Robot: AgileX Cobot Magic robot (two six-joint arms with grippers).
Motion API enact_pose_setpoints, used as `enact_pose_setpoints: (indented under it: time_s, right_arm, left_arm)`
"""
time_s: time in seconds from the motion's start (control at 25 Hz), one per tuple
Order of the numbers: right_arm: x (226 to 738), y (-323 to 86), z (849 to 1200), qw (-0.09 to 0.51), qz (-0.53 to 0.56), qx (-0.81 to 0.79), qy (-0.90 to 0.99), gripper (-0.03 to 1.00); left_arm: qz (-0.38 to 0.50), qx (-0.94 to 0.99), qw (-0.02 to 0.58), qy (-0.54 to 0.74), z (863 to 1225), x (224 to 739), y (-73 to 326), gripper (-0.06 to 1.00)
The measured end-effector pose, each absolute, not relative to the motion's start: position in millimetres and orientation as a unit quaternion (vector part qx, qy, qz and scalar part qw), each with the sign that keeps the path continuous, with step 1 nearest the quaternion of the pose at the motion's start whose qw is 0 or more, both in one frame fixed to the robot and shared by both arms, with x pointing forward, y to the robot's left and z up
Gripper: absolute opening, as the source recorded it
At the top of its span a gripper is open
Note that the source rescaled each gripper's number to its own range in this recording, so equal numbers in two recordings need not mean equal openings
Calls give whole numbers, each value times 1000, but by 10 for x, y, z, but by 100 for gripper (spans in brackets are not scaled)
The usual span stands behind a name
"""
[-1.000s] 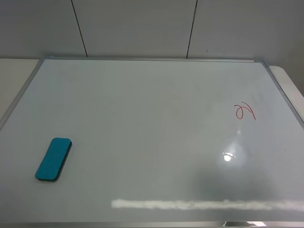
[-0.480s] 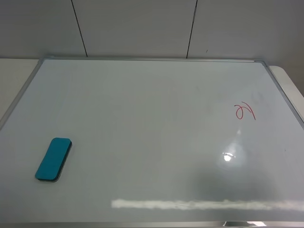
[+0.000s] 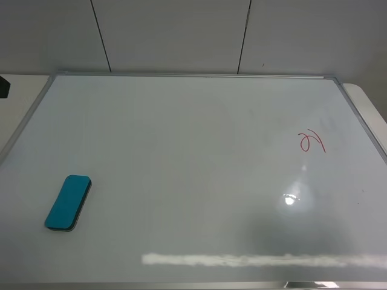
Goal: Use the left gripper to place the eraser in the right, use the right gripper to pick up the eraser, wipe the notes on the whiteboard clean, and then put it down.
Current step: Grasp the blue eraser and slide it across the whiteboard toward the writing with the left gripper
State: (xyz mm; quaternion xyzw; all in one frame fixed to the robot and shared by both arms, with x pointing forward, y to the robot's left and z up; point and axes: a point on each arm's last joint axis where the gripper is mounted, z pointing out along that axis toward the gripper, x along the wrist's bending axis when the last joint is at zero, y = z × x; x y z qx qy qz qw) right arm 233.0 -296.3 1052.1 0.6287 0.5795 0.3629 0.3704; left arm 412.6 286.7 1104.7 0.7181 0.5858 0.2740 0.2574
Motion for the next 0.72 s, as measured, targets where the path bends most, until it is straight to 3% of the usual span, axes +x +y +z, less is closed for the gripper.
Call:
enact_pose_setpoints:
  time_s: [0.12,0.4,0.48,0.6,0.64,0.72]
  right_arm:
    - [2330,-2963,10521,370,363,629,579,100]
    - [2330,-2963,10521,370,363,629,579,100]
    - [2330,-2963,10521,370,363,629,579,100]
    - [2330,-2963,10521,370,363,629,579,100]
    - [2330,-2963,10521,370,363,629,579,100]
    - [2330,-2963,10521,370,363,629,579,100]
  left_arm:
    - [225,736,210,602,10826,4582,2825,100]
    - [144,736,145,645,10336,4979,2782,98]
    - [111,723,127,670,10210,5009,2766,82]
    - [58,693,98,711,10064,5008,2740,27]
    - [47,689,92,717,10038,5004,2733,15]
    - [31,683,91,725,10017,4991,2714,5]
